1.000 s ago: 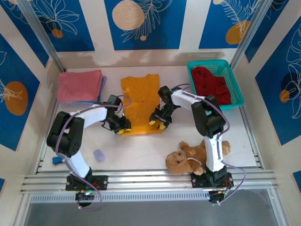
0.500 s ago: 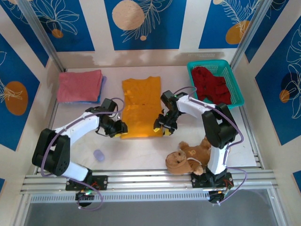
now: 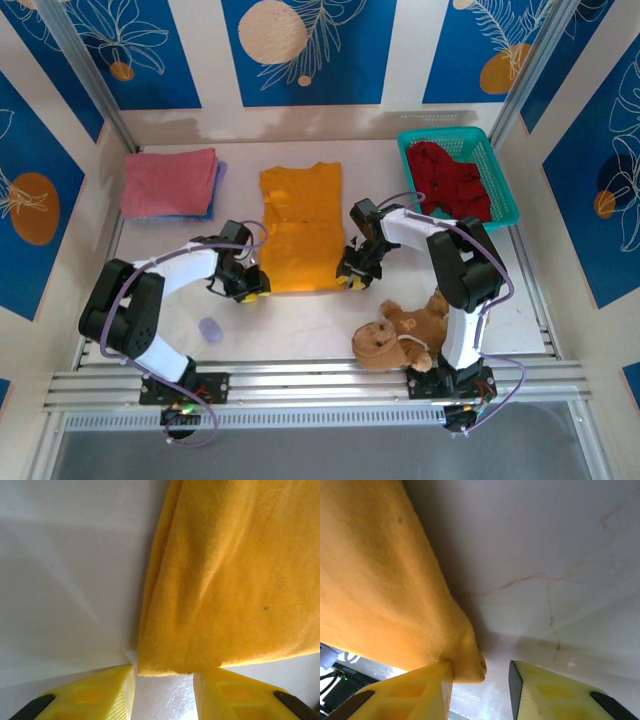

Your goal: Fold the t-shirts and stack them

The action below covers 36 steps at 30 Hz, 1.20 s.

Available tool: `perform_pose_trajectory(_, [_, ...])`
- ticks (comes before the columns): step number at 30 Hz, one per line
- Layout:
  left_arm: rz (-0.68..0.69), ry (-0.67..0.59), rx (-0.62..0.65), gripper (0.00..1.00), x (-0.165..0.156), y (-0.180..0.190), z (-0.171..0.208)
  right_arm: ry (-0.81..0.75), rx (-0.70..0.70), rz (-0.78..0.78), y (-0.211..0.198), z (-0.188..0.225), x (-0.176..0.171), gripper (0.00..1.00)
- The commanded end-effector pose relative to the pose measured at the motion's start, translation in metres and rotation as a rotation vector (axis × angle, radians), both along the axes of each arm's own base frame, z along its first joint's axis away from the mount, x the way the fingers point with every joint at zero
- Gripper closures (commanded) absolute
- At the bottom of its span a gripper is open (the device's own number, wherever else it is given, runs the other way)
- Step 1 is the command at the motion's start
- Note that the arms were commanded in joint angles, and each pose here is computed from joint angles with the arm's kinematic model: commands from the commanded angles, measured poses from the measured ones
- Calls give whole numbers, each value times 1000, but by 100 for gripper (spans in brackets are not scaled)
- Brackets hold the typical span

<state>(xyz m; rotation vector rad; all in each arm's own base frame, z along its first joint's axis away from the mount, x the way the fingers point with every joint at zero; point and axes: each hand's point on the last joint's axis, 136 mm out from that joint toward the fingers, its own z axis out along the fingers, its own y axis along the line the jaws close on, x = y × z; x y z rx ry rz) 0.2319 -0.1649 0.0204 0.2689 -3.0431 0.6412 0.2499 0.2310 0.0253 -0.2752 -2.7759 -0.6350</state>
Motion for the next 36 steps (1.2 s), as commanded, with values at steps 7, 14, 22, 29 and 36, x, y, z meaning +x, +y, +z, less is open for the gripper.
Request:
perform_pose_trajectory(7, [-5,-51,5,73,14,-3,-3,44,64,7,14,-7,-1,70])
perform_pose_trajectory(14, [-12,-65,-22,86,19,-9,-1,37,76,19,16,-4,-3,86])
perform_pose_trajectory(22, [-14,-70,-52,100,9,-9,3,38,70,20,10,1,-13,100])
perform_pose_trajectory(29, [-10,-78,-61,100,-11,-4,19,20,89,43,11,19,-26,100])
perform_pose_trajectory(36, [17,-120,-75,100,-22,3,52,4,112,59,20,51,-37,100])
